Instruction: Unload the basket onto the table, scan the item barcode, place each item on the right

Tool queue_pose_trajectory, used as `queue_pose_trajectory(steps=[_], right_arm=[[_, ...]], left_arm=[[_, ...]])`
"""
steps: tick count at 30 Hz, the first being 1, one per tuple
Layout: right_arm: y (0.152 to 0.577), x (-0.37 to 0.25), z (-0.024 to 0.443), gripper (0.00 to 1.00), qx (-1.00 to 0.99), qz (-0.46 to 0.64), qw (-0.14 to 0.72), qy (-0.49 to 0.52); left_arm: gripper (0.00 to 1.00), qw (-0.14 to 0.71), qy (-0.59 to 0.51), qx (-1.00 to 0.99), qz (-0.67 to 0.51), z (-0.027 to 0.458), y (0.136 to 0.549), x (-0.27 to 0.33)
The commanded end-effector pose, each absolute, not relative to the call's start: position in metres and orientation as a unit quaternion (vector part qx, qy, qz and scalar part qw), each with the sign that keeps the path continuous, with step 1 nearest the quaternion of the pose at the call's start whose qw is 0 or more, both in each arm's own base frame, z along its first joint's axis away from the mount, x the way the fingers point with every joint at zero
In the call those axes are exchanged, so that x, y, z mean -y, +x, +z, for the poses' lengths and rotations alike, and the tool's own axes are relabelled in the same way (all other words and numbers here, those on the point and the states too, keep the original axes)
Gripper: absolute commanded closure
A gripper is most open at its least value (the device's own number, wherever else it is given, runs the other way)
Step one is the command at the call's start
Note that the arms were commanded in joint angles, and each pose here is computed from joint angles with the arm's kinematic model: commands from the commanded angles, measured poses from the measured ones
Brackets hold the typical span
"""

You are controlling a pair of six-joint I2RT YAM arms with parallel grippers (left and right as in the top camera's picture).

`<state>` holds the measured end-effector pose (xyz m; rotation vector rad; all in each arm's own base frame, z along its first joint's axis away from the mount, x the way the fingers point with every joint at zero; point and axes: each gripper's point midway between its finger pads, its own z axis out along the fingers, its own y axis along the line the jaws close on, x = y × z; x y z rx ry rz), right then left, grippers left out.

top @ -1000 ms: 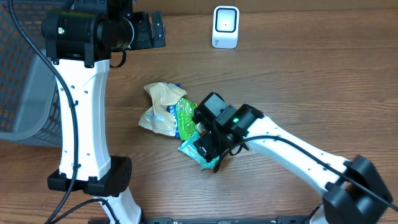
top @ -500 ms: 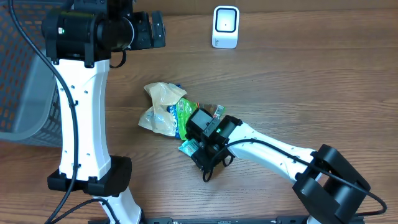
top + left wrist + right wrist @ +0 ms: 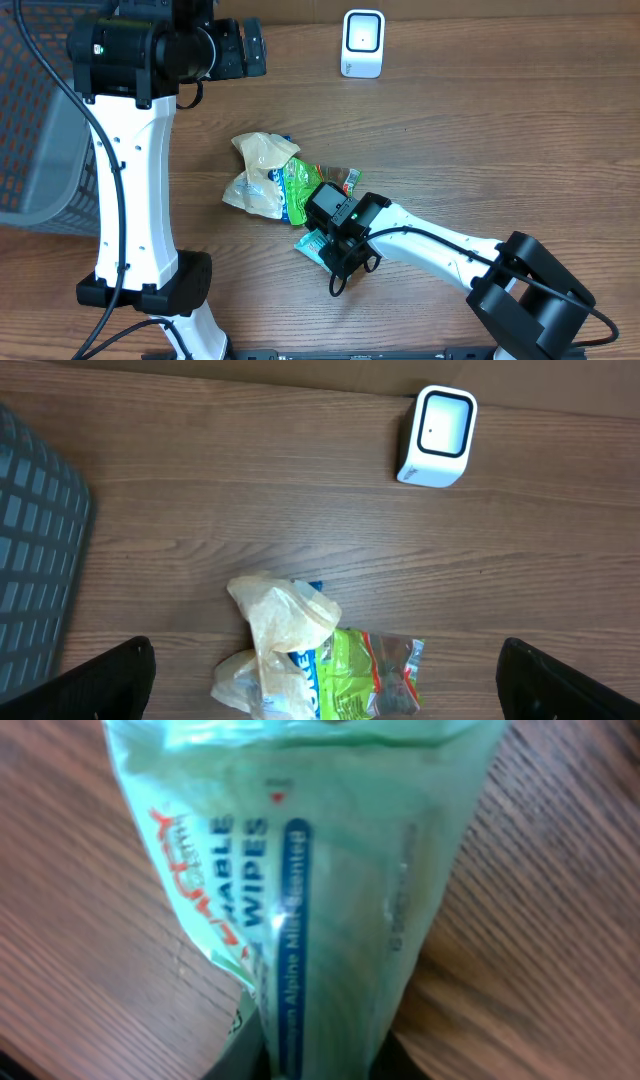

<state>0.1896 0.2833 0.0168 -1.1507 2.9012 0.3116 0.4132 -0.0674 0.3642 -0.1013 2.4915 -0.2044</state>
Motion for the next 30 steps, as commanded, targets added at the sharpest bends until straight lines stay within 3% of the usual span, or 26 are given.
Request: queue_pose_trajectory(steps=[1, 8, 16, 30], right_arm=[[0.194, -0.289, 0.027, 0.94, -0.926, 0.109, -0.001, -0.361], [0.189, -0.321, 0.102, 0.96, -0.894, 0.281, -0.064, -0.342], [0.231, -0.299, 0.176, 0.96, -0.829, 0.506, -0.108, -0.213], [0.274, -0.219, 0.195, 0.96, -0.823, 0.553, -0.124, -0.037]], left_arm=[[0.00, 0.308, -0.045, -0.947, -0.075, 0.358, 0.417, 0.066], [0.00, 0.308, -0.045, -0.947, -0.075, 0.358, 0.417, 0.066], [0.00, 0.308, -0.045, -0.947, -0.075, 0.358, 0.417, 0.066], [0.00, 0.308, -0.045, -0.947, -0.075, 0.358, 0.417, 0.067]])
